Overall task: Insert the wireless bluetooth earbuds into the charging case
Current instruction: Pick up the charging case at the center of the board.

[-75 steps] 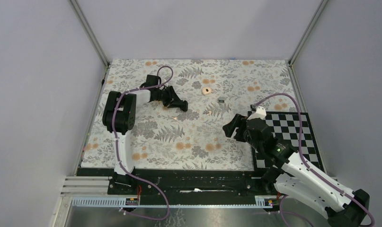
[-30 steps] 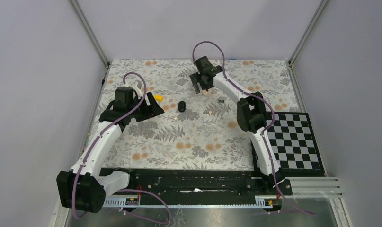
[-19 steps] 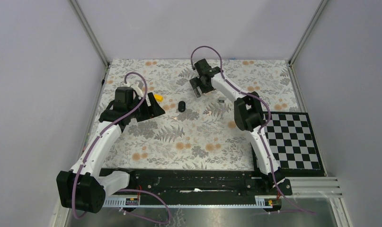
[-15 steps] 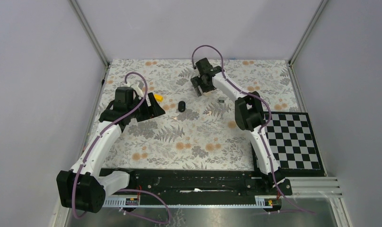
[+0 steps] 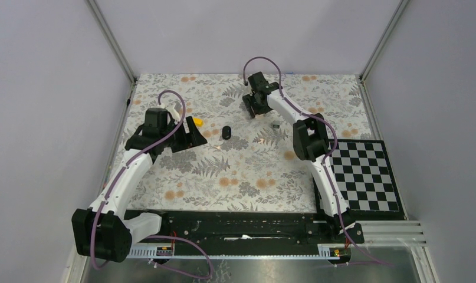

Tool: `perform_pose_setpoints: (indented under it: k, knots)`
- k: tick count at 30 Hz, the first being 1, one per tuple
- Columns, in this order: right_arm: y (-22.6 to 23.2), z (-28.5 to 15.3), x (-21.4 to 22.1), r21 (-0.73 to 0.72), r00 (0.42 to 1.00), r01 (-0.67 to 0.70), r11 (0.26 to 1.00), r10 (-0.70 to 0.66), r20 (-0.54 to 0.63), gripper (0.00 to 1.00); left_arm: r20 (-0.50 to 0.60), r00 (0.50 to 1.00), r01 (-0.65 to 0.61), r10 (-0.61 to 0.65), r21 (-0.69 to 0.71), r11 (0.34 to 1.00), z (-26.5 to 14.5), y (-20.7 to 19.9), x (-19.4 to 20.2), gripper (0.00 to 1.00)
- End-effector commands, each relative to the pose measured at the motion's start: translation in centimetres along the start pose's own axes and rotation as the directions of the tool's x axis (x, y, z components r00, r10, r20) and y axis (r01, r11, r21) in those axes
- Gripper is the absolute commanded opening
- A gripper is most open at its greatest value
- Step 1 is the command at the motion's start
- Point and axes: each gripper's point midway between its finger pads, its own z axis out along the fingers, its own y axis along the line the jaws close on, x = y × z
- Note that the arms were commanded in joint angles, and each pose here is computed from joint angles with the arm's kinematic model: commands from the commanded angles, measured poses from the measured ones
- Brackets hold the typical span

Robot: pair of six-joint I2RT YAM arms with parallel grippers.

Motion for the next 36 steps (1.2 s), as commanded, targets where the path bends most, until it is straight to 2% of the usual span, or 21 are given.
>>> perform_pose_setpoints:
  k: [1, 3, 8, 10, 16, 21, 23, 24, 25, 28, 30, 31, 33, 36]
  knots:
    - [0.4, 0.3, -1.1, -0.02, 1.0, 0.001, 1.0, -0.001, 0.027, 0.67, -0.01, 0.999, -0.037, 0.038, 0.059, 0.998, 0.0, -1.3, -0.8, 0.78]
    - [0.4, 0.4, -1.3, -0.022, 0.999, 0.0, 1.0, 0.0, 0.033, 0.6, -0.021, 0.999, -0.035, 0.037, 0.063, 0.997, 0.1, -1.3, -0.6, 0.78]
    - [0.8, -0.1, -1.5, -0.046, 0.999, -0.007, 0.999, 0.009, 0.039, 0.58, -0.041, 0.997, -0.056, 0.058, 0.052, 0.997, 0.3, -1.0, -0.4, 0.78]
    - [0.9, -0.4, -1.5, -0.052, 0.999, -0.01, 0.999, 0.012, 0.038, 0.52, -0.063, 0.995, -0.069, 0.071, 0.032, 0.997, 0.4, -0.6, -0.4, 0.78]
    - [2.2, -3.0, -1.6, -0.118, 0.997, -0.025, 0.993, 0.034, 0.07, 0.54, -0.042, 0.998, -0.055, 0.053, -0.063, 0.996, 0.5, 0.5, -1.7, 0.79]
    - [3.7, -7.6, -1.2, -0.16, 0.982, -0.001, 0.987, 0.031, 0.186, 0.53, -0.037, 0.999, -0.036, 0.033, -0.098, 0.995, 0.5, 0.8, -2.3, 0.82]
    - [4.5, -9.6, 0.2, -0.176, 0.975, 0.018, 0.984, 0.022, 0.22, 0.53, -0.023, 0.999, -0.035, 0.032, -0.114, 0.993, 0.5, 1.1, -2.6, 0.84]
    - [5.0, -11.8, 0.3, -0.186, 0.964, 0.034, 0.982, 0.017, 0.265, 0.53, -0.018, 0.999, -0.028, 0.026, -0.119, 0.992, 0.5, 1.1, -2.6, 0.85]
    - [5.5, -12.9, 1.2, -0.194, 0.96, 0.051, 0.98, 0.006, 0.28, 0.53, -0.013, 1.0, -0.024, 0.023, -0.112, 0.993, 0.5, 0.9, -2.8, 0.86]
    - [8.3, -15.9, 4.6, -0.248, 0.942, 0.118, 0.962, -0.03, 0.334, 0.54, 0.016, 0.999, 0.031, -0.03, -0.112, 0.993, 0.7, 0.7, -3.2, 0.99]
    - [10.6, -17.8, 6.8, -0.289, 0.918, 0.169, 0.942, -0.044, 0.394, 0.55, 0.039, 0.998, 0.055, -0.051, -0.113, 0.992, 1.2, 1.0, -3.4, 0.99]
    - [11.6, -17.9, 9.0, -0.305, 0.916, 0.195, 0.932, -0.063, 0.396, 0.55, 0.041, 0.998, 0.06, -0.056, -0.106, 0.993, 1.5, 1.0, -3.3, 0.99]
    - [13.3, -19.8, 10.6, -0.331, 0.886, 0.236, 0.913, -0.063, 0.459, 0.55, 0.0, 0.997, 0.073, -0.073, -0.046, 0.996, 2.0, -0.1, -3.0, 0.99]
    - [14.8, -22.2, 12.9, -0.382, 0.856, 0.262, 0.886, -0.03, 0.517, 0.54, -0.132, 0.989, 0.09, -0.067, 0.178, 0.98, 2.5, -4.0, -1.4, 0.99]
